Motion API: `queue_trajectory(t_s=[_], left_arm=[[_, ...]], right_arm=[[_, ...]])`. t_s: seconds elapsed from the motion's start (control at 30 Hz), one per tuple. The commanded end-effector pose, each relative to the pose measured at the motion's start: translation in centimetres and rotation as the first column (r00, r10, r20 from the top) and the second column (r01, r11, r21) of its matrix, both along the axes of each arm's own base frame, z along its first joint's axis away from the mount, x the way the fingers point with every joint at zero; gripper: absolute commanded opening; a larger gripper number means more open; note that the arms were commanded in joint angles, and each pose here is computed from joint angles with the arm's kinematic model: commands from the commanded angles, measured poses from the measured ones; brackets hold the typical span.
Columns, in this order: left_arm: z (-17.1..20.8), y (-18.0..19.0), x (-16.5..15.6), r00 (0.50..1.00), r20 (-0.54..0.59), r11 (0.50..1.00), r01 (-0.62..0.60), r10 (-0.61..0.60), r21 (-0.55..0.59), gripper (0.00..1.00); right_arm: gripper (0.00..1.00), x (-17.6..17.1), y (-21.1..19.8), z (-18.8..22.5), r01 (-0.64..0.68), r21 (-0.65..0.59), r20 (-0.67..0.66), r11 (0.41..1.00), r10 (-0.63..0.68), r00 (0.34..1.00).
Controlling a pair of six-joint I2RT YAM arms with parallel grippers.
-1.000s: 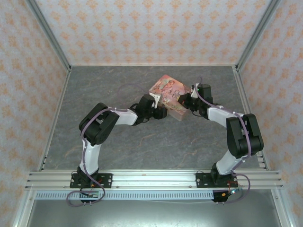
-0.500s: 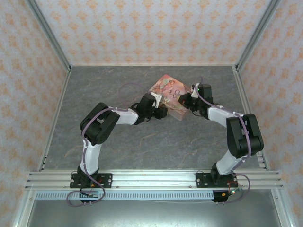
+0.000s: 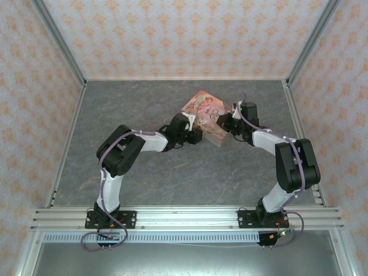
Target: Unlock the padlock with the key
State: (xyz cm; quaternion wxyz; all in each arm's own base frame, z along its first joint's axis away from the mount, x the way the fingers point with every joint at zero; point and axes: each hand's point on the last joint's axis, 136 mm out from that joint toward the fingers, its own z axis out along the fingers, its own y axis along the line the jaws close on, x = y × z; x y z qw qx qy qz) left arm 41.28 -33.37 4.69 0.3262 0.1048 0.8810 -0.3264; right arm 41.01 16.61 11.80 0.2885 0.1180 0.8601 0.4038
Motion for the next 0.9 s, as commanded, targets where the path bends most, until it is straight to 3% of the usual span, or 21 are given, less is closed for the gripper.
queue_trajectory(t_s=[0.0,0.4,0.87], left_arm=[[2.6,-0.6,-0.4,0.999,-0.018,0.997,-0.039,0.037,-0.071,0.24],[3.9,-0.7,-0.6,0.975,-0.186,0.981,-0.150,0.125,-0.126,0.25],[8.8,-2.5,-0.5,0.933,-0.336,0.934,-0.227,0.127,-0.275,0.21]], right_arm=[[0.00,0.1,0.3,3.5,-0.028,0.015,0.131,0.999,0.026,0.991],[0.00,-2.6,-0.3,6.8,-0.055,-0.038,0.318,0.998,0.064,0.946],[0.00,-10.0,0.8,4.5,-0.156,-0.204,0.363,0.966,0.223,0.905]])
